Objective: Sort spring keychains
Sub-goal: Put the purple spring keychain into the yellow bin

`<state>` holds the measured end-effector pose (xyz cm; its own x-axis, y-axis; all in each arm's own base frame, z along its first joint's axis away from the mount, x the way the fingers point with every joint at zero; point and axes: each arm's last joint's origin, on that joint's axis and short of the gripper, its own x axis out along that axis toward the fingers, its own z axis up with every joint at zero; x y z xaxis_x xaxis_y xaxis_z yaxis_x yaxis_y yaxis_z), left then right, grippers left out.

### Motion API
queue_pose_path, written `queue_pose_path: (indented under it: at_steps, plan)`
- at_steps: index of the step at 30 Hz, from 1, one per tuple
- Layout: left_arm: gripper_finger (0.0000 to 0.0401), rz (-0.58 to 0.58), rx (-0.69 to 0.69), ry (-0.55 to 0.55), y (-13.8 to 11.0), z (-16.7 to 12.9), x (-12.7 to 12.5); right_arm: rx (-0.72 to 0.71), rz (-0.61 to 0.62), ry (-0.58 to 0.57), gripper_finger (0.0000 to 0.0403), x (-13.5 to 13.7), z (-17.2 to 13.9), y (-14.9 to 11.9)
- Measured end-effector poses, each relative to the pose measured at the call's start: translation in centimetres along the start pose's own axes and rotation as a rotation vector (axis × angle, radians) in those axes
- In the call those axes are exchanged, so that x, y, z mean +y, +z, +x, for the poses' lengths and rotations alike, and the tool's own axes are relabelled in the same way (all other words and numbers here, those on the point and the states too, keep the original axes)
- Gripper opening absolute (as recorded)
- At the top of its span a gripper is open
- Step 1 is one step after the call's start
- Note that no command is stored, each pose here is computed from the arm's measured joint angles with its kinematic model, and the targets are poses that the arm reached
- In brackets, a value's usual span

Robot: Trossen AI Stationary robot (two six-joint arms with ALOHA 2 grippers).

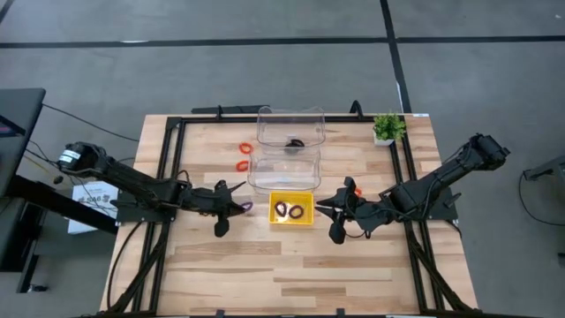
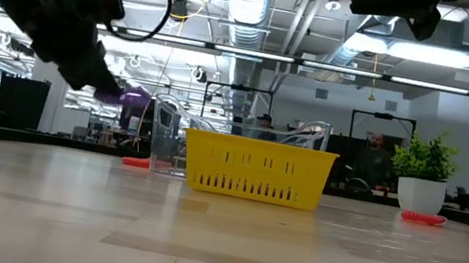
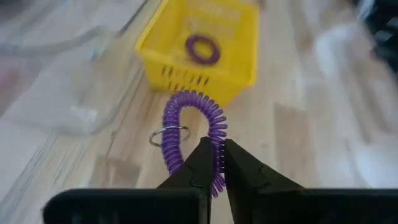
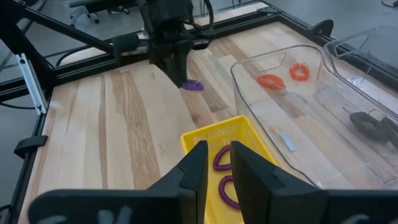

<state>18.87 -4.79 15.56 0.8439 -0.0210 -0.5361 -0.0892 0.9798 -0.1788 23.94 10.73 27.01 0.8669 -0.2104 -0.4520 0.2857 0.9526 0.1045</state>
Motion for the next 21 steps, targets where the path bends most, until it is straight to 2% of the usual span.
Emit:
queue_pose_path:
  at_steps: [4,11,18,21]
  plan:
    - [0.0023,-0.009,-0.108,-0.02,1.0,-0.1,-0.5,-0.001,0.0,-0.002,0.006,0.0,0.0,0.0]
    - [0.0025,0.002,-0.248,0.037,2.2,-0.3,-0.6,-0.002,0.001,-0.005,0.006,-0.1,0.0,0.0]
    - [0.0026,-0.007,-0.301,0.031,3.5,-0.3,-1.0,-0.002,0.002,-0.007,0.006,-0.1,0.1,0.0]
    - [0.0026,0.042,-0.317,0.034,4.9,0.1,-1.7,-0.007,0.002,-0.016,0.006,-0.1,0.1,0.1]
